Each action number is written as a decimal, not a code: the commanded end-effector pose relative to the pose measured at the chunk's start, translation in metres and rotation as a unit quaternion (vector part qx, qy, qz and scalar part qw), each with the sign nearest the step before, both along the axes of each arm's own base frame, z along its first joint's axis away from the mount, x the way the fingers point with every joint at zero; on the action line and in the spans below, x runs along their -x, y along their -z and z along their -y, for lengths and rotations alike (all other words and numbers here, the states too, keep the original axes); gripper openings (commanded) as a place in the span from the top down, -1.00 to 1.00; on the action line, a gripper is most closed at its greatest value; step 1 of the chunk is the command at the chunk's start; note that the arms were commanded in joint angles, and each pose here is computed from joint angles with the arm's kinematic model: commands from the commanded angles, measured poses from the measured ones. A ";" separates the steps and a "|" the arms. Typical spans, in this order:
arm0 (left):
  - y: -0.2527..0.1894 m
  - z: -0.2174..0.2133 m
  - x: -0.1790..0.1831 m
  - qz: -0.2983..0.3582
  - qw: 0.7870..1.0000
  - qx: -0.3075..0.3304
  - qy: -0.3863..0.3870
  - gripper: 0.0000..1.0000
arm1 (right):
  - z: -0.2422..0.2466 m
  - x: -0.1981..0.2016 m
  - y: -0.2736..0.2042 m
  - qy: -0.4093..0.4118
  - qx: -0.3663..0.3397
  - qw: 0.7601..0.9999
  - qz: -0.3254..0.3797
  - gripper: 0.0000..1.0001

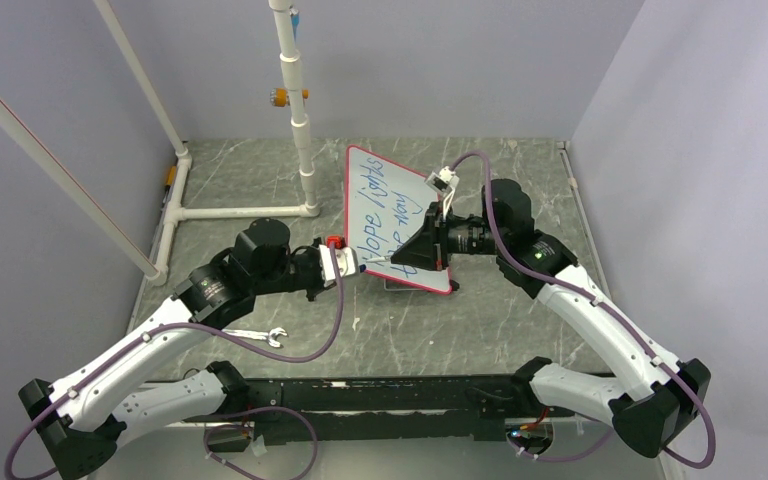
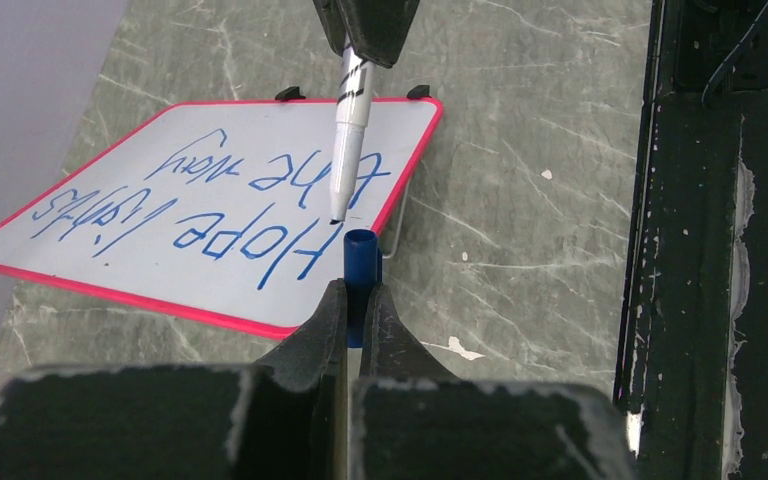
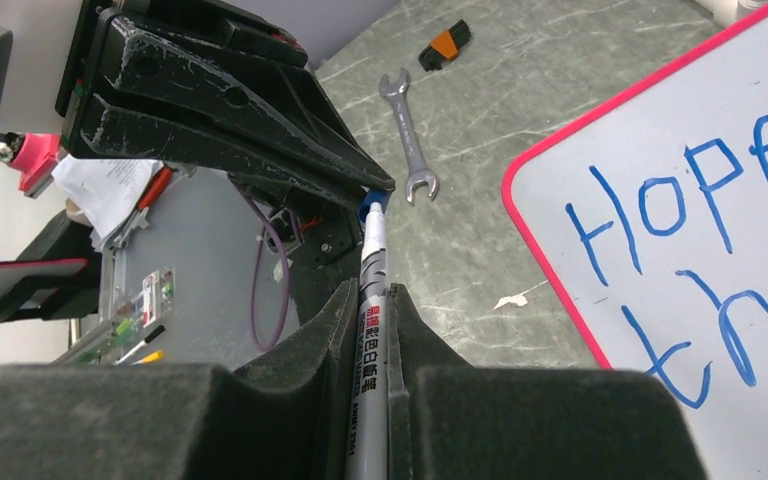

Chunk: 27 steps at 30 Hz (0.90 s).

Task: Write a sentence on the whiteboard
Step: Close the whiteboard marker at the center of the board.

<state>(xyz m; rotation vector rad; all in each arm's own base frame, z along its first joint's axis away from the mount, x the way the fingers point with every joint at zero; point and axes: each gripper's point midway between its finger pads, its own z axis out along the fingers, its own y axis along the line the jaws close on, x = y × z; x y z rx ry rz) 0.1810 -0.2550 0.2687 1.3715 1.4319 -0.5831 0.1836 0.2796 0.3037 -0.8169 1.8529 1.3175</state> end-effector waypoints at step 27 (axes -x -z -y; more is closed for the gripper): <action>-0.020 0.011 0.003 -0.003 0.999 0.041 0.023 1.00 | -0.013 0.005 0.010 -0.019 0.017 1.000 0.010 1.00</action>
